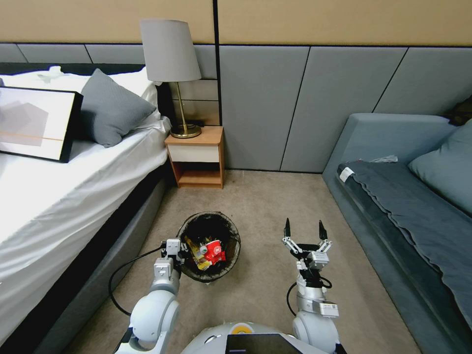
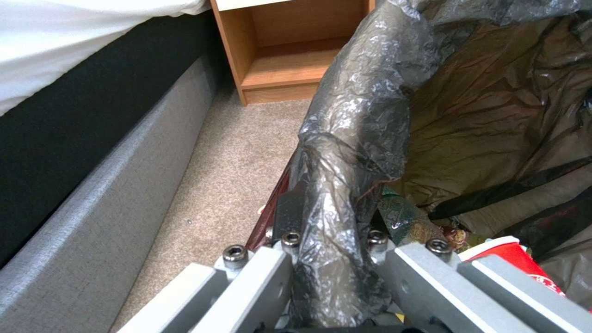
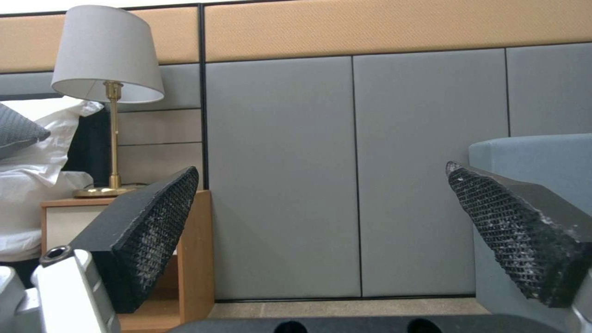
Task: Pick up the trash bin, then pick up the garbage from the floor and place it into the trash bin.
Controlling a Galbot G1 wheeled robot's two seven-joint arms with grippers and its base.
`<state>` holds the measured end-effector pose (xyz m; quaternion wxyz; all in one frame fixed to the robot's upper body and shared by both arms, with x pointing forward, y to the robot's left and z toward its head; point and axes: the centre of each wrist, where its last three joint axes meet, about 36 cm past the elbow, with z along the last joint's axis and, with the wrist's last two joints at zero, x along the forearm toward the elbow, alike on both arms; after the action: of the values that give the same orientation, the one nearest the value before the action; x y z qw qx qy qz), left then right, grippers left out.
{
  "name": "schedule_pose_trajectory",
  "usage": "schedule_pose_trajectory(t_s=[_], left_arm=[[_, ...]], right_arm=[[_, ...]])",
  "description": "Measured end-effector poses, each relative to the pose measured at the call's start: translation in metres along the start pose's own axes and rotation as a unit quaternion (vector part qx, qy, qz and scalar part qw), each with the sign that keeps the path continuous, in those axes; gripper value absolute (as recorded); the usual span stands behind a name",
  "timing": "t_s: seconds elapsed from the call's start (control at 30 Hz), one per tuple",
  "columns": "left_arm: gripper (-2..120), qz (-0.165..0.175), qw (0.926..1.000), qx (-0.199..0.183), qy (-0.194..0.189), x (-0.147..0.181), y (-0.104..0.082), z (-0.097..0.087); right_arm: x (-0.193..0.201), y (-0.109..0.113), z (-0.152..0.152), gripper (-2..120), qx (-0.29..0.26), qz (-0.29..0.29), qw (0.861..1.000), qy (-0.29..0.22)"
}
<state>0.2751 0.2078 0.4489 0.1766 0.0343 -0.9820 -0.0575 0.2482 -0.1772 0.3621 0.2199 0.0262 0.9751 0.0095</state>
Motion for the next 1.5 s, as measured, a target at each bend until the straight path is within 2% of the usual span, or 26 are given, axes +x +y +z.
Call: schedule_pose_trajectory(t_s=[0.77, 1.5], left_arm=[[0, 0.014, 0.9999, 0.005, 0.001, -0.003, -0.001, 0.001], [0, 0.012, 0.9998, 0.003, -0.014, 0.004, 0.000, -0.003]], right_arm=[[-0.011, -0.002, 0.000, 100, -0.005, -0.018, 1.000, -0.001], [-0.030, -0.019, -0.007, 100, 0.008, -0.026, 1.000, -0.014]])
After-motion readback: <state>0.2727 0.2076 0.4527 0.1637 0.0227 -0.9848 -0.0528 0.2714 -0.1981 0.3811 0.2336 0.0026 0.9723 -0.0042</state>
